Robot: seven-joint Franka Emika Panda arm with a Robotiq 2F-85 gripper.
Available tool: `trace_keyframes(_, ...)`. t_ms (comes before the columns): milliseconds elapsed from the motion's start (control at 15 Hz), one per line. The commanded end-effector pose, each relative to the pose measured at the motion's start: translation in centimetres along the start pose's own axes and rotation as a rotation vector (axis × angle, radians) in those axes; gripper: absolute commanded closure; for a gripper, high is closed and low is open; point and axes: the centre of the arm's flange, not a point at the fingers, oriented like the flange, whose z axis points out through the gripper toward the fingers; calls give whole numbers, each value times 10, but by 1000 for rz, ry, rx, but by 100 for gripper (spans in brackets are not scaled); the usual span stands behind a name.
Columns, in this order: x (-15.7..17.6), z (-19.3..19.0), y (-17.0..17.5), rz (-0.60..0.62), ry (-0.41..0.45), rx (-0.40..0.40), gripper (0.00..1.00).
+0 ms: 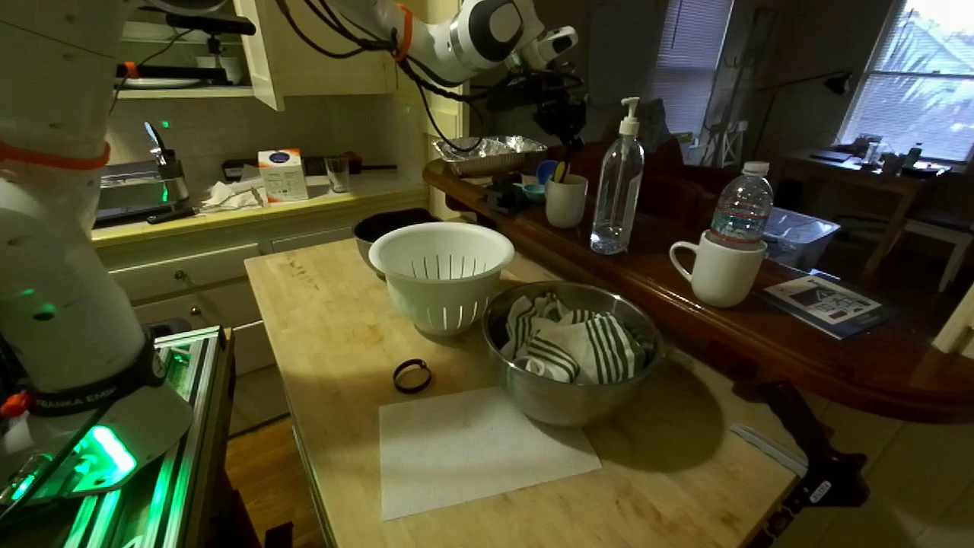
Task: Put the screwdriver in the left cup
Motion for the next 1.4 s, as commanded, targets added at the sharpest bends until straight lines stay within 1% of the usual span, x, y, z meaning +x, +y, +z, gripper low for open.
trace_keyframes(0,3,3,0,29,-4,-54,94)
trace_keyframes(200,6,11,1,37,-6,-110,94)
trace_keyframes(333,7,17,0,40,-2,-124,94)
trace_keyframes(667,21,30,-10,24,16,-98,94)
trace_keyframes(1067,5,37,-13,38,-21,-82,94)
trace_keyframes(1333,2,44,-19,37,-30,-70,94)
